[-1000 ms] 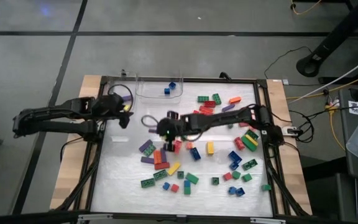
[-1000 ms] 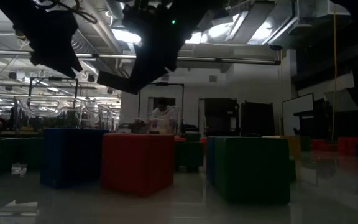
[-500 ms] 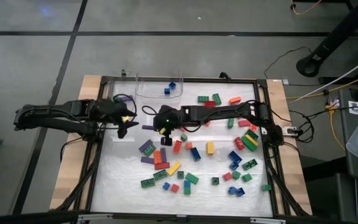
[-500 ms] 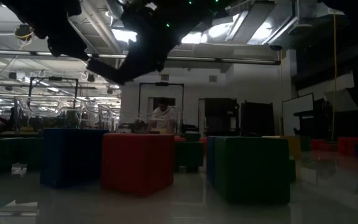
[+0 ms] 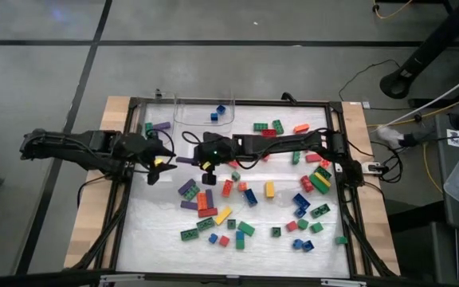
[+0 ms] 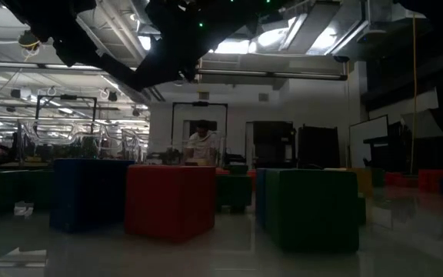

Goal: Sort blocks by size
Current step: Put the large purple block into the left transparent bin

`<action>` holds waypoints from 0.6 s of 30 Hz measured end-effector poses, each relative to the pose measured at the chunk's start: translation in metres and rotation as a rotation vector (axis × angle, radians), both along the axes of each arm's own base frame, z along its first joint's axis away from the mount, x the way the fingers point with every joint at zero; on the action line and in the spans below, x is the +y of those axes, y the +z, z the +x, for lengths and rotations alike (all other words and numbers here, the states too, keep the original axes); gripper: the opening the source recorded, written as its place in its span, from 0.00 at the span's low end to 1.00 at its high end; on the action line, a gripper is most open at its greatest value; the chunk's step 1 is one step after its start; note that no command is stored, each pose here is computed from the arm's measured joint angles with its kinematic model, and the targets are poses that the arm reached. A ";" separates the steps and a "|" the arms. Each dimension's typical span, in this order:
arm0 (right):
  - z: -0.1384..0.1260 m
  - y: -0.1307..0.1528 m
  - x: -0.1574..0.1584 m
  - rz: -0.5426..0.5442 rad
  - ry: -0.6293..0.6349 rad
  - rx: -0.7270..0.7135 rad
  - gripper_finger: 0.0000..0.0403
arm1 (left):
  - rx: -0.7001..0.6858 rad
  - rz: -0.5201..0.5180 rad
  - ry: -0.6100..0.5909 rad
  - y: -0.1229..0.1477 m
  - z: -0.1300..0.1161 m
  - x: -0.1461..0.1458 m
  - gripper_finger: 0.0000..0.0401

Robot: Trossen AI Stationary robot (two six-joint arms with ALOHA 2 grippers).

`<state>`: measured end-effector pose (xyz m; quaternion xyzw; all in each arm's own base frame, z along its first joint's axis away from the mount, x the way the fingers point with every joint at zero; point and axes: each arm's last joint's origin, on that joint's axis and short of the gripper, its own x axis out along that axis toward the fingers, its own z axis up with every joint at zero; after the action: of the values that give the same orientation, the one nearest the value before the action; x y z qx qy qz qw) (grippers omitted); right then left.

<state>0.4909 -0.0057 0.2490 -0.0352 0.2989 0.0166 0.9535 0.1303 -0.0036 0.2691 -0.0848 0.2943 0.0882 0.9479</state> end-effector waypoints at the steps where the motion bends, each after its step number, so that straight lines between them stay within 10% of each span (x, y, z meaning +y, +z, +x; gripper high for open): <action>1: 0.000 0.000 0.000 0.006 0.007 0.000 0.14 | 0.000 0.000 -0.001 0.000 0.000 0.000 0.49; 18: 0.006 0.010 0.002 0.035 0.059 -0.117 0.15 | -0.027 0.013 0.000 0.001 0.007 0.000 0.47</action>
<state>0.4967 -0.0037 0.2587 -0.0280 0.2412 0.0479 0.9689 0.1372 -0.0039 0.2706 -0.0796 0.2808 0.0888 0.9523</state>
